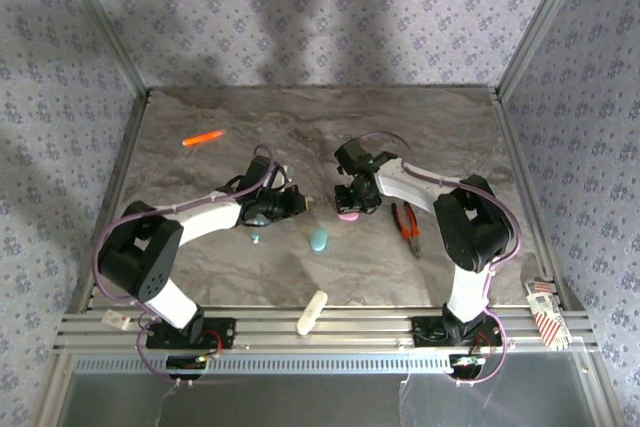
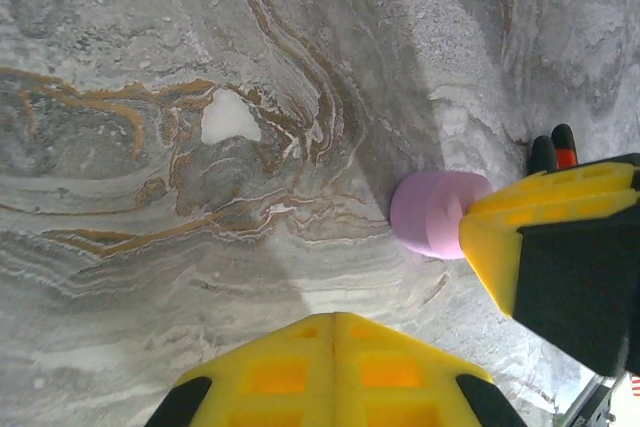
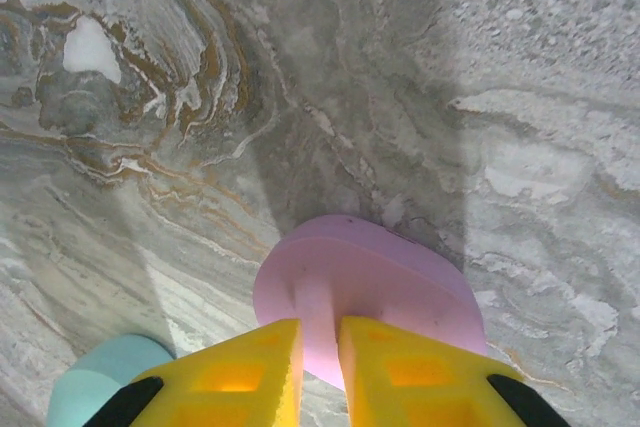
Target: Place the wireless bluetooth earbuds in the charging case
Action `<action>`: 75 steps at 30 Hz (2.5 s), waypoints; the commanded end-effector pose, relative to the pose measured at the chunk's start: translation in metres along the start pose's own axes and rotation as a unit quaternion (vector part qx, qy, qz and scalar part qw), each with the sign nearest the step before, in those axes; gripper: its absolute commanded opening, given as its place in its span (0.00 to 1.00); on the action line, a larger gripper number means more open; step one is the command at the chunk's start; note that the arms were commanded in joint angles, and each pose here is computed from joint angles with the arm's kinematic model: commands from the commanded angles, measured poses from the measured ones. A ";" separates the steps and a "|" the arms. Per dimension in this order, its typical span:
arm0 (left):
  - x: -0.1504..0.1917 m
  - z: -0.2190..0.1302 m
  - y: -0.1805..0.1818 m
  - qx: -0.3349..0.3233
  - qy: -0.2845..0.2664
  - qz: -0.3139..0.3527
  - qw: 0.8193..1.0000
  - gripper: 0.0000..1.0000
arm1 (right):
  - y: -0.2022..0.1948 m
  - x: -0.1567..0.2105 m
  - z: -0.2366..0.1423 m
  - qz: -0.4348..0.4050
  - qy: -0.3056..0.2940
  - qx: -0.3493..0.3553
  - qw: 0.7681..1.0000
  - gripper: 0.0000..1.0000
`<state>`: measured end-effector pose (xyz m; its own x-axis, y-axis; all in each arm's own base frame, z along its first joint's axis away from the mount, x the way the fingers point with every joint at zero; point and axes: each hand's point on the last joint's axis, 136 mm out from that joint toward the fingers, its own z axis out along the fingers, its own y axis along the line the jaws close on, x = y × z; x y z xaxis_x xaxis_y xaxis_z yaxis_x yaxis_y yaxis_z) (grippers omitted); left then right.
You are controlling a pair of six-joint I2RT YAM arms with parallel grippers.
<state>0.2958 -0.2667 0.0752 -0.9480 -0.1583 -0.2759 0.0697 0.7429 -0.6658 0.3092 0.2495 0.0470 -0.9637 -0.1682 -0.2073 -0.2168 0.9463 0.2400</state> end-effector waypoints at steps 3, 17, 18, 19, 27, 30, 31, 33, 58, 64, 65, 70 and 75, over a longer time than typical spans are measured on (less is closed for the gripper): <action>-0.004 -0.019 0.004 -0.013 -0.021 0.009 1.000 0.04 | -0.014 0.017 0.015 0.008 0.029 0.041 0.999 0.21; -0.008 -0.093 0.034 -0.085 -0.098 -0.001 0.992 0.37 | 0.020 -0.005 -0.051 -0.034 -0.057 0.037 0.997 0.37; -0.006 -0.099 0.037 -0.089 -0.104 -0.006 0.991 0.41 | 0.024 -0.005 -0.056 -0.037 -0.062 0.033 0.997 0.39; -0.005 -0.104 0.040 -0.092 -0.108 -0.009 0.990 0.45 | 0.026 -0.004 -0.060 -0.039 -0.066 0.032 0.997 0.41; 0.008 -0.148 0.051 -0.105 -0.144 -0.038 0.983 0.77 | 0.040 0.013 -0.082 -0.052 -0.086 0.022 0.995 0.56; 0.013 -0.161 0.043 -0.090 -0.152 -0.048 0.983 0.84 | 0.044 0.026 -0.082 -0.055 -0.086 0.021 0.995 0.64; 0.014 -0.164 0.041 -0.085 -0.154 -0.052 0.983 0.90 | 0.044 0.030 -0.082 -0.054 -0.084 0.022 0.995 0.67; 0.016 -0.171 0.036 -0.072 -0.161 -0.057 0.983 1.00 | 0.049 0.034 -0.086 -0.055 -0.091 0.018 0.994 0.73; 0.008 -0.126 0.043 -0.083 -0.098 -0.060 0.990 1.00 | 0.021 0.070 -0.064 0.021 -0.138 0.037 0.990 1.00; 0.007 -0.115 0.049 -0.087 -0.091 -0.069 0.990 1.00 | 0.028 0.059 -0.059 0.019 -0.154 0.016 0.988 1.00; 0.007 -0.113 0.050 -0.089 -0.090 -0.069 0.990 1.00 | 0.030 0.057 -0.058 0.017 -0.154 0.012 0.988 1.00; 0.007 -0.111 0.052 -0.091 -0.089 -0.072 0.989 1.00 | 0.045 0.048 -0.051 -0.002 -0.152 -0.005 0.988 1.00; 0.004 -0.110 0.054 -0.095 -0.093 -0.071 0.989 1.00 | 0.053 0.039 -0.042 -0.020 -0.149 -0.001 0.989 1.00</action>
<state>0.2546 -0.1523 0.1068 -0.8762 -0.3713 -0.3073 -0.1526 0.8185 -0.5539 0.2437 0.2696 0.0837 -0.8830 -0.0985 -0.4589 -0.2222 0.9490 0.2238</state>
